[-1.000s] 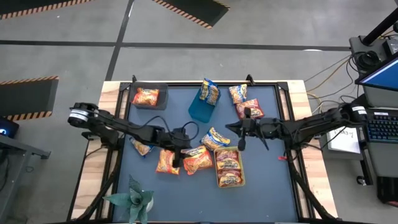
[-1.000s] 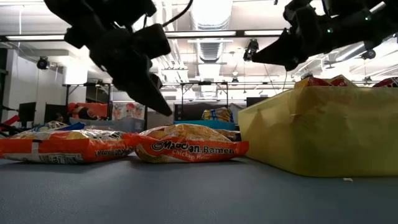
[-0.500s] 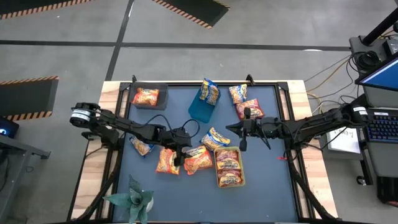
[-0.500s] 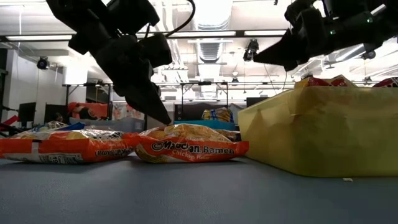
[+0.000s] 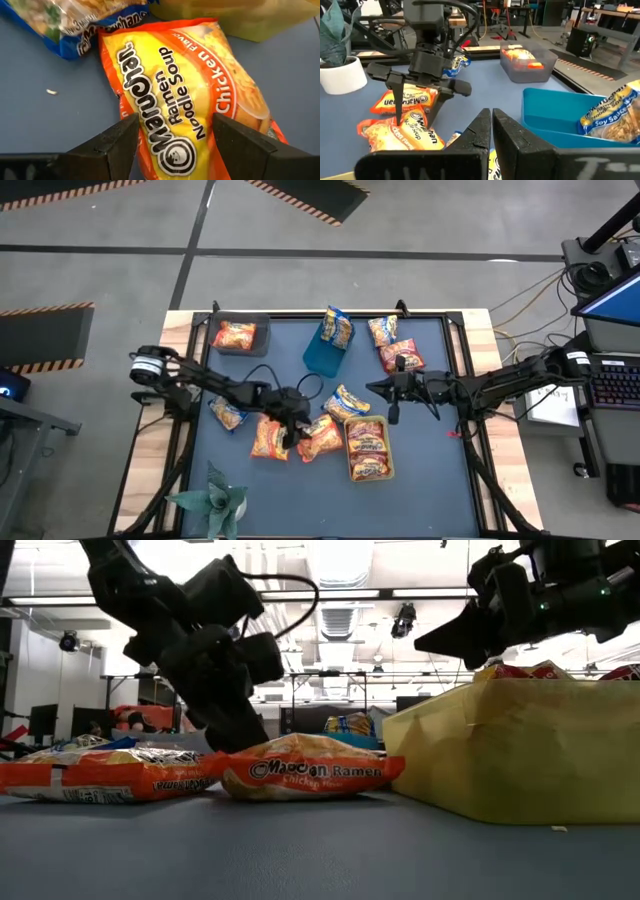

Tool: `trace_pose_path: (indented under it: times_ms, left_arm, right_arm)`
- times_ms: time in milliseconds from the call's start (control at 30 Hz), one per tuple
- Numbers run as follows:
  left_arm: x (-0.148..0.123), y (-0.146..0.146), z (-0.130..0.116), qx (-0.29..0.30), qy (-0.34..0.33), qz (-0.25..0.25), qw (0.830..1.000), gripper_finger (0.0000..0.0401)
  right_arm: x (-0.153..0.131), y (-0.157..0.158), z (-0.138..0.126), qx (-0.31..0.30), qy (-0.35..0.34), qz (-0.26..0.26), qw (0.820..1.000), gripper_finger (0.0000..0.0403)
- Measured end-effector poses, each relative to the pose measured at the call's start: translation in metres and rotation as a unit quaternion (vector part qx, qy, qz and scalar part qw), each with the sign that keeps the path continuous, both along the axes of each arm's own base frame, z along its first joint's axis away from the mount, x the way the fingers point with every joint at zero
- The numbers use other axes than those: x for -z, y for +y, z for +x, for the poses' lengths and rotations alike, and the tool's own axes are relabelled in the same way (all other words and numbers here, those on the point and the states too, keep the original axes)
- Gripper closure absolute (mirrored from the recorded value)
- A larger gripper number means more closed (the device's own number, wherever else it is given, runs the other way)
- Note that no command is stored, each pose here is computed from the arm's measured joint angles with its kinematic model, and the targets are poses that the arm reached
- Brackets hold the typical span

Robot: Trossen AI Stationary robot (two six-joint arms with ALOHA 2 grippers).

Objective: Sort Maruchan noodles
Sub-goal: Put the orange noodle pack into the black bin

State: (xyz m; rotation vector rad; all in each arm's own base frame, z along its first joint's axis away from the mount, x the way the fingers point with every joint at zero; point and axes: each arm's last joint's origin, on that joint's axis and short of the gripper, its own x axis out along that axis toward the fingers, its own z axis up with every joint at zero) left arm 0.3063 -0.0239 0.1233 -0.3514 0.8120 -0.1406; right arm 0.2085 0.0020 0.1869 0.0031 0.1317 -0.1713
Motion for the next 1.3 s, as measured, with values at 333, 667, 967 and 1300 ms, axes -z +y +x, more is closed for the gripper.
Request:
trace_pose_path:
  times_ms: [333, 667, 967, 1300]
  left_arm:
    - [0.008, 0.005, 0.004, 0.006, -0.001, -0.025, 1.000, 0.0185]
    - [0.006, 0.005, 0.004, 0.010, -0.011, -0.021, 1.000, 0.0362]
    - [-0.024, 0.007, 0.001, 0.033, -0.073, 0.006, 0.997, 0.0400]
    - [-0.088, 0.012, -0.020, 0.045, -0.181, 0.045, 0.981, 0.0401]
  right_arm:
    - [0.003, 0.000, -0.002, 0.002, -0.007, 0.017, 1.000, 0.0394]
    - [0.003, 0.000, -0.002, 0.003, -0.008, 0.025, 1.000, 0.0394]
    - [0.003, 0.000, -0.002, 0.003, -0.008, 0.025, 1.000, 0.0394]
    - [0.004, 0.000, -0.002, 0.003, -0.003, 0.023, 1.000, 0.0394]
